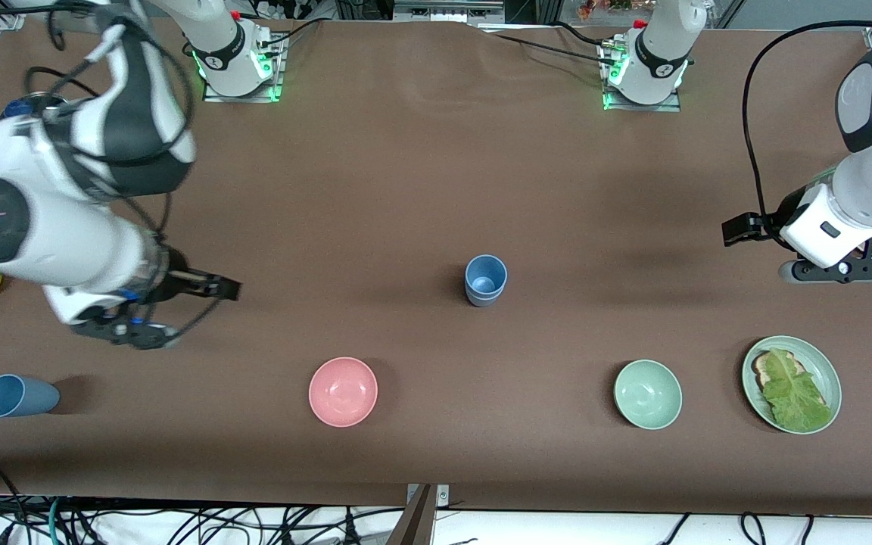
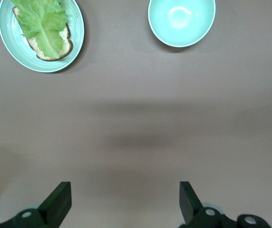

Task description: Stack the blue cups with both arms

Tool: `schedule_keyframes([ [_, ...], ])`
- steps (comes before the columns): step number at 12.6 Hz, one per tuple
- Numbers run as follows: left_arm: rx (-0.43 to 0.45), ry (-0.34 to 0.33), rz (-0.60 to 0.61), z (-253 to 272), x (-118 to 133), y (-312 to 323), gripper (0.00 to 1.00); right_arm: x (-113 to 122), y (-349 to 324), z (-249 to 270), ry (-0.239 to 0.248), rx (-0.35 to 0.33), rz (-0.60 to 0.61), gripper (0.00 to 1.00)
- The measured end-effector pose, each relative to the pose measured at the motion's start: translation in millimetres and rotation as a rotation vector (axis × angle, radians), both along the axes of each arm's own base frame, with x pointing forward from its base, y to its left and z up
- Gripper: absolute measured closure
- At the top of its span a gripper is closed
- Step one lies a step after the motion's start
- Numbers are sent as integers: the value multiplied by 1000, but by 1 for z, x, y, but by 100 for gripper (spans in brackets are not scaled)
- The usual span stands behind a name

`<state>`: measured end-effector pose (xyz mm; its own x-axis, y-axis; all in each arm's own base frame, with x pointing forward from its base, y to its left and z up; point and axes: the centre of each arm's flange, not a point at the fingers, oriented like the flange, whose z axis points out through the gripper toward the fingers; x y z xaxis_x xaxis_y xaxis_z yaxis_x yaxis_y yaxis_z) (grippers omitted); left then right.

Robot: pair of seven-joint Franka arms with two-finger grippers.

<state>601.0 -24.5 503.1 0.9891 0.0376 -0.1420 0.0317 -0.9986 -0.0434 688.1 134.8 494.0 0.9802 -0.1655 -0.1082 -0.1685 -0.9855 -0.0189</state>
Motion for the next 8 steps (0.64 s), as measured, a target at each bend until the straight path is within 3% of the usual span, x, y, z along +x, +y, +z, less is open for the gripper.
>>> schedule_keyframes([
  [4, 0, -1, -3, 0, 0, -2, 0, -23, -41, 10, 30, 4, 22, 0],
  [8, 0, -1, -3, 0, 0, -2, 0, -52, -48, 37, 22, 21, 22, 0],
])
